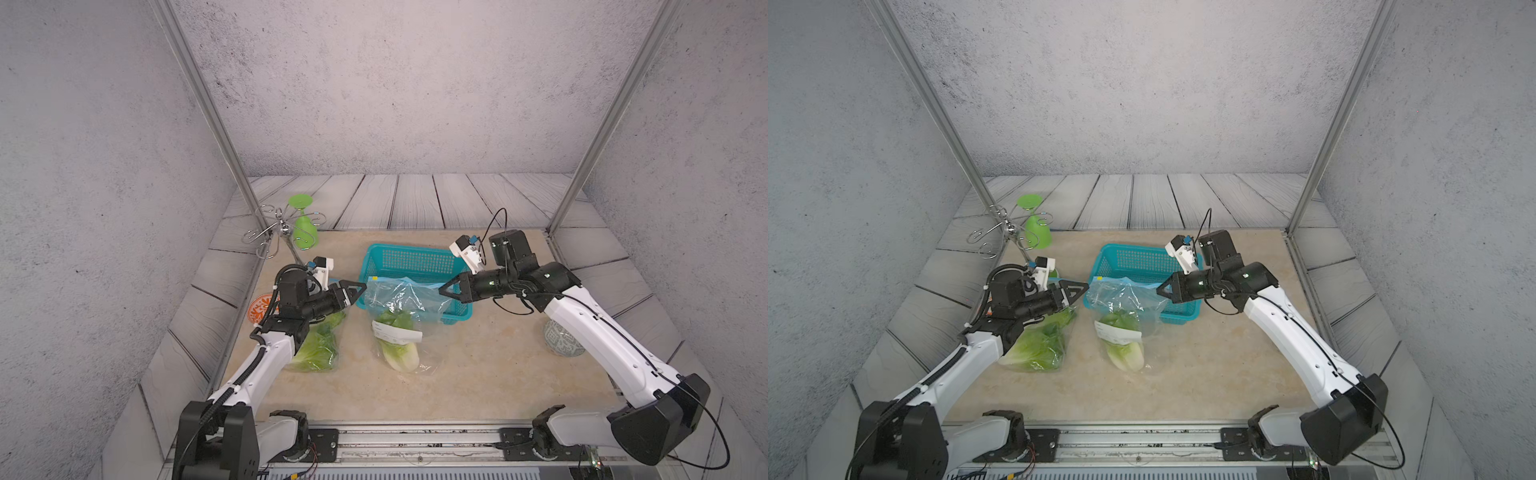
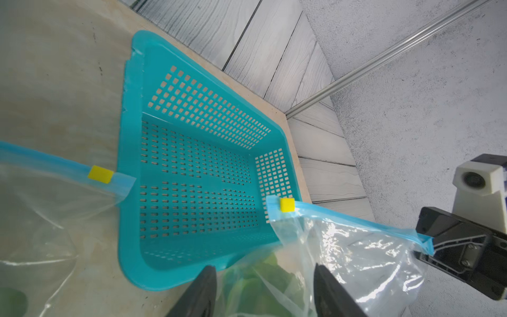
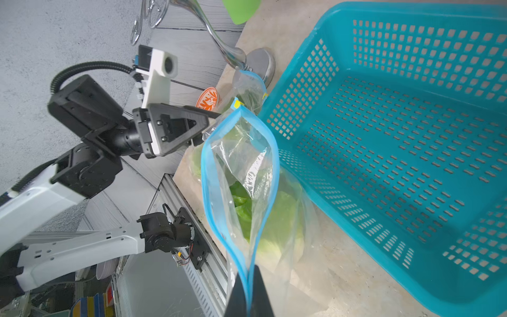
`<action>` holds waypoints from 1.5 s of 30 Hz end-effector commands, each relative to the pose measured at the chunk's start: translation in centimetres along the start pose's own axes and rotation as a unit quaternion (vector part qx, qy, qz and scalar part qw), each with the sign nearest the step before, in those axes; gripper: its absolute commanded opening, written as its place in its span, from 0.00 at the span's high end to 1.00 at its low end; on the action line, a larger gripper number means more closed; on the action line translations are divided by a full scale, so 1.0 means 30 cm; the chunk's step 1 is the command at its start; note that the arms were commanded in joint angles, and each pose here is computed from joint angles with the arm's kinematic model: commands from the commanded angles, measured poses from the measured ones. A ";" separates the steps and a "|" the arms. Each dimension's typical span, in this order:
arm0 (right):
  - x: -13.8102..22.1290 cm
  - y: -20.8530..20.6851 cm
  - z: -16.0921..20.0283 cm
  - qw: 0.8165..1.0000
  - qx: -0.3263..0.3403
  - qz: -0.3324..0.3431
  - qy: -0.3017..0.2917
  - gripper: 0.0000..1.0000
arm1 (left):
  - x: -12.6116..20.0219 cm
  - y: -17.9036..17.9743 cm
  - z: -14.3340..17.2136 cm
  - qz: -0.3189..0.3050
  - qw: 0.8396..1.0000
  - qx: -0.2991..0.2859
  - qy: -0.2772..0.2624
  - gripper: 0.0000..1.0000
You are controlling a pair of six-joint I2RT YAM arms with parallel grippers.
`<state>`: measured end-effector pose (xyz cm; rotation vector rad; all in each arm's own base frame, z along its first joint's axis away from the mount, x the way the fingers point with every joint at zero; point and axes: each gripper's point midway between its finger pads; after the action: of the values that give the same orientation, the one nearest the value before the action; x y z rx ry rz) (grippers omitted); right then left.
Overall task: Put the chinese cabbages into a zipper bag and zip it
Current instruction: Adjust the zipper food storage bag at the center of the board.
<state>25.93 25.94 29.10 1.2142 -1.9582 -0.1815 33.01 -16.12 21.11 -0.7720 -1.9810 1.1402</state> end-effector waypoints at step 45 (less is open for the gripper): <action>0.045 -0.061 -0.028 0.999 -0.033 0.000 -0.034 1.00 | 0.030 -0.099 -0.047 0.057 0.998 0.028 -0.020 0.95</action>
<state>27.16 25.32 29.03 1.2095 -1.9783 -0.2419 33.64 -17.30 23.56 -0.8611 -1.9548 1.2513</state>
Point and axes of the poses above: each gripper's point midway between its finger pads, its own x axis back along the fingers, its own y axis along the line the jaws close on, z = x × y, and after that the axes turned 11 degrees about x, right-handed
